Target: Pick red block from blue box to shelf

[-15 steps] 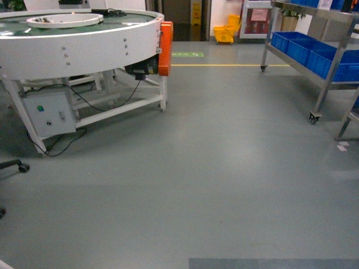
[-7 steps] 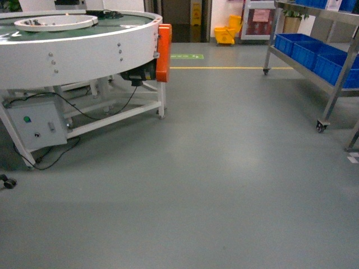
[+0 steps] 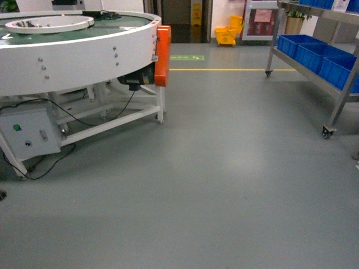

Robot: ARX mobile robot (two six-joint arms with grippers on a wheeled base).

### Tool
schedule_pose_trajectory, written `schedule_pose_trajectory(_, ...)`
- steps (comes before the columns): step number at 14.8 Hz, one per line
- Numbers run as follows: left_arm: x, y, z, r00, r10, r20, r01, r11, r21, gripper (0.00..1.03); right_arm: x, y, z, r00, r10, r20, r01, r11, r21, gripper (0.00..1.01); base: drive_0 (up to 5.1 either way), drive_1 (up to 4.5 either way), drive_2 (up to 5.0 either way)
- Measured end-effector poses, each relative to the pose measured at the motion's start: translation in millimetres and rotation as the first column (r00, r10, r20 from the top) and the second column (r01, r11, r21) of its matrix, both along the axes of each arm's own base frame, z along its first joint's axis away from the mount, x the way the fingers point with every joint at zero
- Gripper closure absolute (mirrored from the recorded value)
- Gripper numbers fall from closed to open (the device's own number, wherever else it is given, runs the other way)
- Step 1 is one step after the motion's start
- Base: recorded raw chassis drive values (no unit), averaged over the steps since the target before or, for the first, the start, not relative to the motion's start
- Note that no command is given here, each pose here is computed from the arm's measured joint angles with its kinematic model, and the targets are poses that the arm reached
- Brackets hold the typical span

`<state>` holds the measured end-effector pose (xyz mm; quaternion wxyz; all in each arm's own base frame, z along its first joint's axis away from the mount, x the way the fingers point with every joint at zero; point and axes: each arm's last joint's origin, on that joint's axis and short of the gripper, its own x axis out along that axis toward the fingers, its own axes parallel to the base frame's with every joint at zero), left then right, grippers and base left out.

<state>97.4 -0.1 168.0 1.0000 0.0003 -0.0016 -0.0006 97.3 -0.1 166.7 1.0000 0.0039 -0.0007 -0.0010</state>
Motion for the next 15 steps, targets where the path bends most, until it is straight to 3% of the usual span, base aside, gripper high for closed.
schedule_pose_trajectory(15,0.0,0.0,-0.3,1.000,0.000,-0.003,0.000,1.0000,0.000,0.05,0.0,0.0,0.1,1.000,0.000,0.001,0.000,1.0000,0.000,0.72,0.0,4.11,-4.2)
